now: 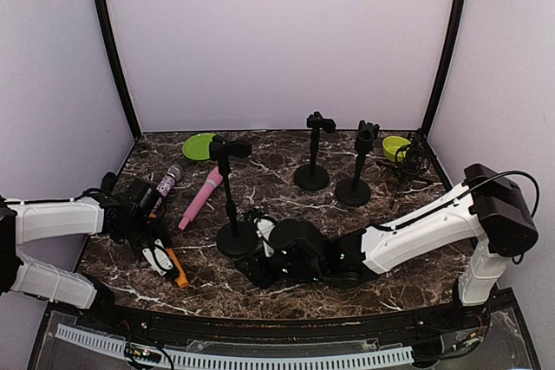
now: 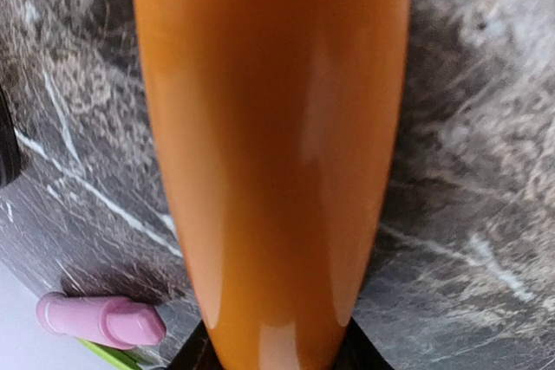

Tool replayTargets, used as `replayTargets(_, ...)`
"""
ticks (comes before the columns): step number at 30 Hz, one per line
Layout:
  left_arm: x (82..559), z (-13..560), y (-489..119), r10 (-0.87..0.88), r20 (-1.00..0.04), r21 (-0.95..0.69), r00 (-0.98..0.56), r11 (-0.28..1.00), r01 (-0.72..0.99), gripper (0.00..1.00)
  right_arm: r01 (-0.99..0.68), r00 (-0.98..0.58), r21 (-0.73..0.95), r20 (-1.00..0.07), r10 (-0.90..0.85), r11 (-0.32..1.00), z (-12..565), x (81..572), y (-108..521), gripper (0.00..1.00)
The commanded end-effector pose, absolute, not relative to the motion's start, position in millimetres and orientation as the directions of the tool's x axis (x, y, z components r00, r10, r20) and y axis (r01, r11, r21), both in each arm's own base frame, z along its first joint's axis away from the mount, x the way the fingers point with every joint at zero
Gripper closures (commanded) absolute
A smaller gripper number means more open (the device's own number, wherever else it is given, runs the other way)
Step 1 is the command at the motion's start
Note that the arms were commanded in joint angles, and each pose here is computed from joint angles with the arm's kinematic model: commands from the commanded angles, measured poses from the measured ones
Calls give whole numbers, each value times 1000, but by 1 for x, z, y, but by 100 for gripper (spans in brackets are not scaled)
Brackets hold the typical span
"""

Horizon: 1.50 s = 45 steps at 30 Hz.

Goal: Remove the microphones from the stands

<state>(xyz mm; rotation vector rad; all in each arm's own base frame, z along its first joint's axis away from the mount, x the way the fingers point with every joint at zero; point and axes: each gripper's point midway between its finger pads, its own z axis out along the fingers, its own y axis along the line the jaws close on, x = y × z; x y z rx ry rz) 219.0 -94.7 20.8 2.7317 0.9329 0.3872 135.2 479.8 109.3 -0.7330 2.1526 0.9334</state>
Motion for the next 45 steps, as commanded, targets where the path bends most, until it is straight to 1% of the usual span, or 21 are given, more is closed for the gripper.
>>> replayTargets(1,244,24,-79,405,347,231,846,-911,342,64,-699,-622,427,-759,-191,574,122,137,477,59)
replayTargets(5,249,34,-79,406,343,255,847,-908,332,64,-698,-626,435,-757,-190,569,120,136,476,60)
replayTargets(8,254,34,-71,352,376,248,857,-930,273,60,-703,-625,435,-755,-197,562,119,135,478,60)
replayTargets(11,262,35,-74,320,409,268,855,-937,223,59,-704,-626,436,-754,-199,560,118,136,480,62)
replayTargets(14,275,45,-82,342,425,318,838,-923,216,60,-702,-628,439,-753,-196,561,117,135,480,62)
replayTargets(16,284,58,-88,389,420,369,820,-899,237,60,-700,-630,441,-752,-195,561,117,136,479,62)
replayTargets(17,289,66,-93,431,402,414,808,-873,259,60,-701,-630,441,-752,-196,560,117,136,479,62)
replayTargets(19,294,82,-100,541,322,483,777,-800,357,60,-700,-631,440,-751,-198,562,116,136,479,63)
replayTargets(21,303,105,-105,675,224,543,703,-686,485,61,-700,-631,440,-750,-199,563,115,136,478,63)
replayTargets(23,307,118,-108,767,119,572,631,-572,588,61,-700,-632,441,-748,-201,561,114,136,479,63)
replayTargets(26,311,127,-111,866,-21,563,500,-403,721,60,-702,-633,443,-747,-204,557,113,136,481,64)
replayTargets(29,315,118,-111,920,-111,499,376,-276,821,59,-704,-633,444,-747,-205,554,113,136,483,64)
replayTargets(31,326,107,-109,947,-123,484,297,-204,851,59,-699,-635,448,-746,-198,557,114,137,483,65)
replayTargets(33,337,89,-102,963,-90,476,253,-182,860,58,-690,-640,452,-746,-183,565,116,138,479,65)
replayTargets(38,374,79,-102,974,-55,548,218,-154,822,58,-666,-648,471,-749,-136,578,125,140,465,65)
replayTargets(40,380,75,-102,972,-41,547,230,-171,819,58,-655,-653,475,-747,-124,587,126,141,460,65)
replayTargets(41,381,73,-102,971,-36,549,236,-178,817,55,-650,-656,477,-745,-121,592,125,141,457,65)
replayTargets(42,382,72,-102,971,-38,552,235,-175,815,49,-646,-659,479,-743,-118,594,125,141,455,65)
replayTargets(43,383,72,-103,972,-48,554,228,-165,816,39,-643,-660,481,-743,-113,596,126,141,454,65)
replayTargets(45,383,76,-106,975,-81,544,207,-131,829,24,-640,-656,476,-747,-106,604,127,142,450,62)
